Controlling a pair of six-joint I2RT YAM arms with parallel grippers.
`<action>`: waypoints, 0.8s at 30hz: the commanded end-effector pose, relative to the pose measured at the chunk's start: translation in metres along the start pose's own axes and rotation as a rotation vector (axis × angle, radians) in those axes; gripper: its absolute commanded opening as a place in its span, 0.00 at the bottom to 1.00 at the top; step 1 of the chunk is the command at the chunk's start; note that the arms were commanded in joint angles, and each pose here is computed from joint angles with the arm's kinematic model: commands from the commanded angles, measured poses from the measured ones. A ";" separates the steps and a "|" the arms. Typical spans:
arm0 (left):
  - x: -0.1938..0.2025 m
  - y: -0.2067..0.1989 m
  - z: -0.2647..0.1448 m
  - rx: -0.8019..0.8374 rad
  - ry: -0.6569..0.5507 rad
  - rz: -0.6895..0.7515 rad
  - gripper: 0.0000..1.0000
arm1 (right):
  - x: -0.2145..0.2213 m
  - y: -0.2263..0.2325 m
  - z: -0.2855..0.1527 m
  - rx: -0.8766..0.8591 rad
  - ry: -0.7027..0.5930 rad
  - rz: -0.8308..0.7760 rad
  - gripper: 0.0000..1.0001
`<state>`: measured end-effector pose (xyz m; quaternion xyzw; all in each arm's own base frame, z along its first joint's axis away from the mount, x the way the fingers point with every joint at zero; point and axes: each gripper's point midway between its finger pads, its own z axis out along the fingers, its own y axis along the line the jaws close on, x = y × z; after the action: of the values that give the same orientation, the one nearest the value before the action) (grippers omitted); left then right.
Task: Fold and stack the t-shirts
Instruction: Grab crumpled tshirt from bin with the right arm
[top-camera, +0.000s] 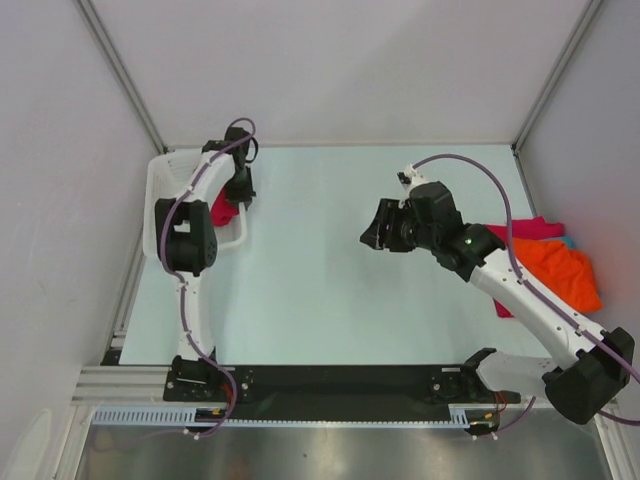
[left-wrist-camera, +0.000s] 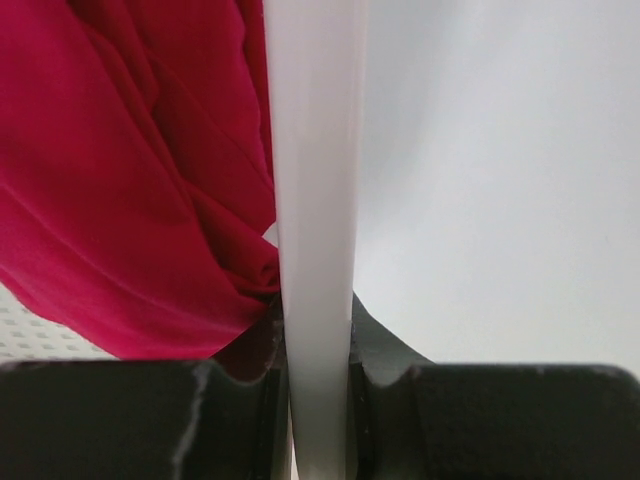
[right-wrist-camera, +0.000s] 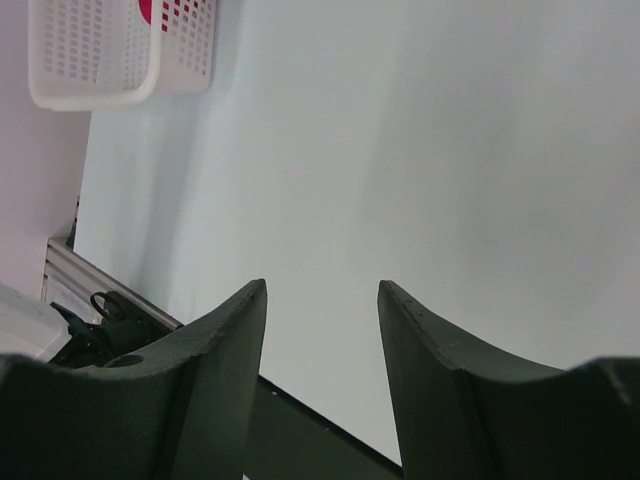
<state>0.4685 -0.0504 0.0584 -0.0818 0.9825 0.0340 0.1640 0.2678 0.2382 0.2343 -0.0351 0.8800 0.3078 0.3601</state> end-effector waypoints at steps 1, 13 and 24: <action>0.005 0.034 0.039 -0.074 0.126 -0.017 0.00 | -0.021 0.008 -0.014 -0.005 -0.060 -0.032 0.54; 0.041 0.143 0.029 -0.529 0.233 0.062 0.00 | -0.018 0.020 -0.010 -0.026 -0.026 -0.055 0.53; 0.106 0.178 0.019 -0.485 0.310 -0.123 0.00 | -0.013 0.028 -0.012 -0.046 -0.022 -0.062 0.53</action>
<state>0.4193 0.0704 0.0532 -0.0806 0.9594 0.2469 0.1100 0.2592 0.2477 0.2387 -0.0592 0.8837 0.3036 0.3512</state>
